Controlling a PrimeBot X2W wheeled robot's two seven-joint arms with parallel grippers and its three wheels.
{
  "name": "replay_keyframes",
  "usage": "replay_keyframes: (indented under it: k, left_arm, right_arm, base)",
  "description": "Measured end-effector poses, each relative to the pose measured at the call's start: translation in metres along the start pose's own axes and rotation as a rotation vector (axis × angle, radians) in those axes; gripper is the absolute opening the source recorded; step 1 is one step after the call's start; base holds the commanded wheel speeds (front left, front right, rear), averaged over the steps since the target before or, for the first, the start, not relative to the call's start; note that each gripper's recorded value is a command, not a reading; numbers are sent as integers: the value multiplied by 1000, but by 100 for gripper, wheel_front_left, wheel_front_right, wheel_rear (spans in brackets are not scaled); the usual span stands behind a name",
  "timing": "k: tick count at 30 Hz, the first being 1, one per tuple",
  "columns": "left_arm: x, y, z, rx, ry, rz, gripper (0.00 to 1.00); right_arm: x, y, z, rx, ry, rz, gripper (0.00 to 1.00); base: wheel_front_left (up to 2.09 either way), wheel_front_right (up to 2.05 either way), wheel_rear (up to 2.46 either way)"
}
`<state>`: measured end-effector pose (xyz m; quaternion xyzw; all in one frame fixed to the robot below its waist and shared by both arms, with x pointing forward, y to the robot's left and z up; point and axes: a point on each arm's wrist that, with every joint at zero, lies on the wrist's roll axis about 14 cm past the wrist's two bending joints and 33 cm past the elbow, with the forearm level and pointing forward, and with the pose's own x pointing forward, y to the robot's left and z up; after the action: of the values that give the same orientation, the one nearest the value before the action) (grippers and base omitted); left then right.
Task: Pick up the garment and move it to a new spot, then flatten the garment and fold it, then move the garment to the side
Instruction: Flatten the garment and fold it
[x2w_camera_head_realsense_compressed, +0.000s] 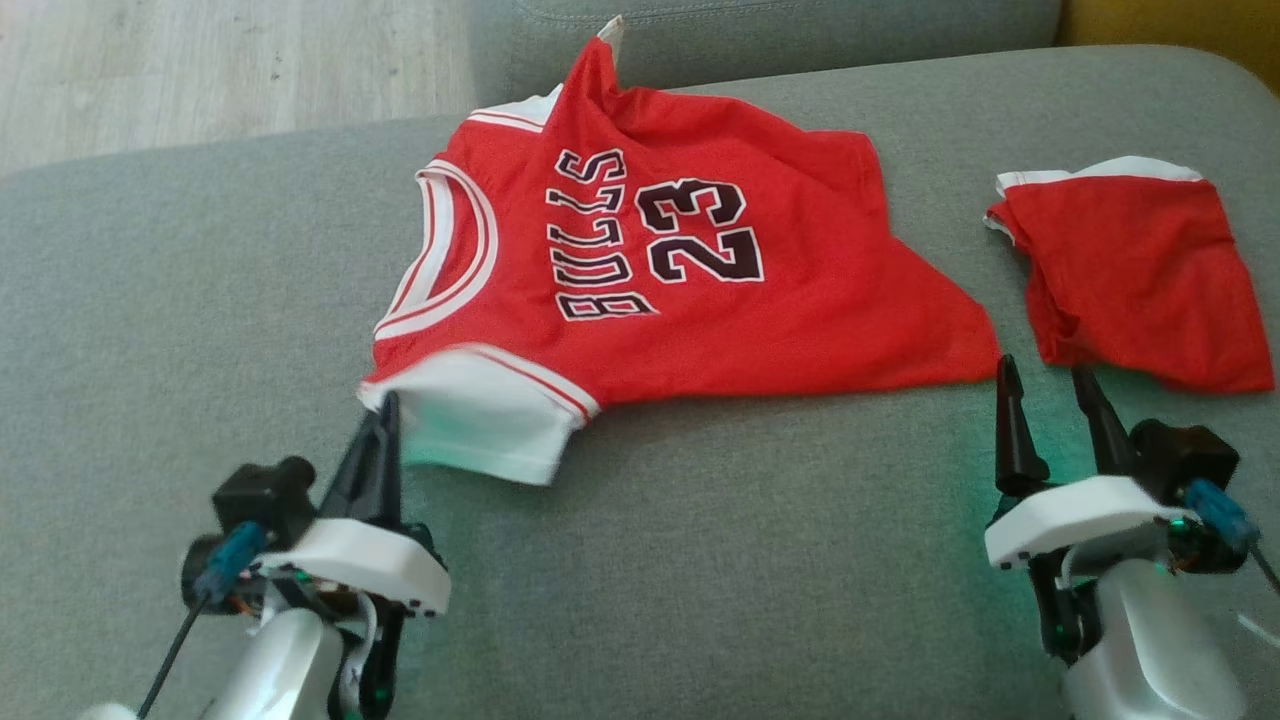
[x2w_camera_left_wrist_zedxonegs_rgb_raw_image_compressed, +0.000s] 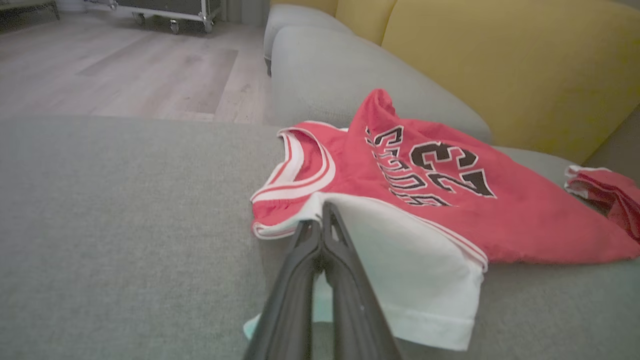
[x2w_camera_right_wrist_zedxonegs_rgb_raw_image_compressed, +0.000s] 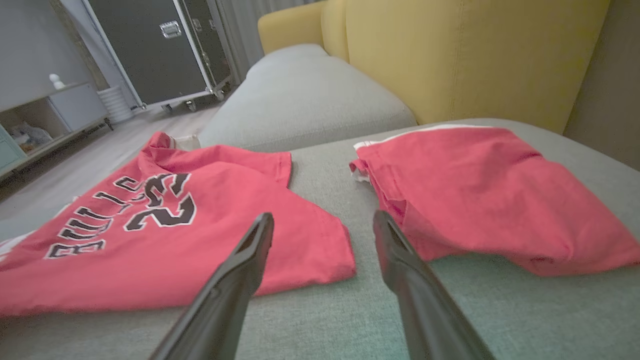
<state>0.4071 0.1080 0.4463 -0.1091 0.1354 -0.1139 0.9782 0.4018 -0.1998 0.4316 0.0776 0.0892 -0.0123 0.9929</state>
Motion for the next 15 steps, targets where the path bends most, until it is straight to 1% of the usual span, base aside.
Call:
replay_keyframes:
  k: [4,8,12,15]
  left_arm:
    - [-1,7,16,20,-86,30,0]
    - [-4,9,21,23,-113,39,0]
    - [-7,11,22,23,-122,44,0]
    - [-8,12,21,23,-121,49,0]
  right_arm:
    - [7,-6,-20,1,112,-22,100]
    - [11,-2,-39,7,205,-17,100]
    - [12,6,-50,-7,249,5,100]
    - [12,12,-59,8,282,19,100]
  base:
    - [0,0,0]
    - [0,0,0]
    - [0,0,0]
    - [0,0,0]
